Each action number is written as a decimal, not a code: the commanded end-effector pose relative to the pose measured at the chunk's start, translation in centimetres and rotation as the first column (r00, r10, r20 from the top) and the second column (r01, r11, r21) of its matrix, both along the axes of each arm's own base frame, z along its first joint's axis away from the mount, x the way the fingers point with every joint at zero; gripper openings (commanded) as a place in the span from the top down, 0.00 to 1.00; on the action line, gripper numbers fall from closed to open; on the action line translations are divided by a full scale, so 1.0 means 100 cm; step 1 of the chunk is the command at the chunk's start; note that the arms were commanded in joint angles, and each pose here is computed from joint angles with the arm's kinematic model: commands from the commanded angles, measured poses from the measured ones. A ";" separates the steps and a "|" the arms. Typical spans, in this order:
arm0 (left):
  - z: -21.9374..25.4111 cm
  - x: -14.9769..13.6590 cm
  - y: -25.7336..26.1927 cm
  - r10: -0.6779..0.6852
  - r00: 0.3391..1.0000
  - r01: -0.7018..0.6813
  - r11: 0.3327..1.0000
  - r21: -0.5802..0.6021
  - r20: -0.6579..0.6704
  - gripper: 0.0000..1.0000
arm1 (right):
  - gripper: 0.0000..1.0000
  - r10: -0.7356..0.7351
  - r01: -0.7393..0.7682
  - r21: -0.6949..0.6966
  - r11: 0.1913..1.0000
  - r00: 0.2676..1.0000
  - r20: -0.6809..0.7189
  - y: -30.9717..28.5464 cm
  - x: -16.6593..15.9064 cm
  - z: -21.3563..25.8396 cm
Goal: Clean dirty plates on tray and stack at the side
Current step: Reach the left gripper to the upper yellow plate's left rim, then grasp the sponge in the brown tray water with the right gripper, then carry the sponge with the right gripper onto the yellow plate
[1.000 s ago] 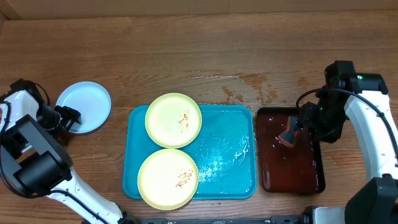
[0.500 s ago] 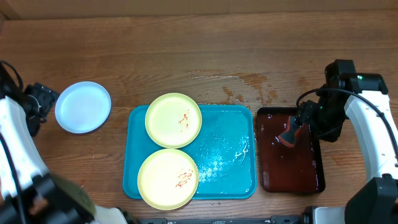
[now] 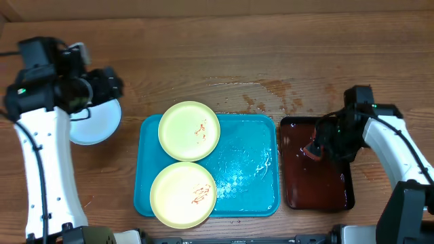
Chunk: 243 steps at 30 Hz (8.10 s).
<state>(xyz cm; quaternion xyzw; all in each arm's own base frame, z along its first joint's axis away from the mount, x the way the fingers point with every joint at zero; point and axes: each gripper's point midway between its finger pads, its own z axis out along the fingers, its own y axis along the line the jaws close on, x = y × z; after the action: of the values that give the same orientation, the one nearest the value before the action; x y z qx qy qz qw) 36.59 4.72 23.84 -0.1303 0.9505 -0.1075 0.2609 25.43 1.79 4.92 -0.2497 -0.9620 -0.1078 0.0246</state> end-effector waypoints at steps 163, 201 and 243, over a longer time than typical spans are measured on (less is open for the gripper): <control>-0.224 -0.026 -0.107 -0.291 0.868 0.330 0.944 0.029 -0.404 0.95 | 0.96 -0.114 0.108 -0.069 0.992 0.990 -0.087 -0.008 -0.031 -0.012; -0.222 -0.043 -0.136 -0.465 0.776 0.522 0.853 0.020 -0.426 0.96 | 0.96 0.341 -0.346 -0.023 0.938 0.909 0.241 0.062 0.038 0.062; -0.205 -0.043 -0.231 -0.603 0.730 0.640 0.768 0.014 -0.323 0.96 | 0.96 0.494 -0.494 -0.015 0.869 0.868 0.050 0.178 -0.006 -0.026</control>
<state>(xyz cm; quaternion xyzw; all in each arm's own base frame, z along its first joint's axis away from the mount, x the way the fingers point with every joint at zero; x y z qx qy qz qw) 32.14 -17.09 3.16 0.1988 0.9733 -0.0925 0.0677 25.00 19.46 2.67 0.0184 -0.9942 -0.1043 0.0188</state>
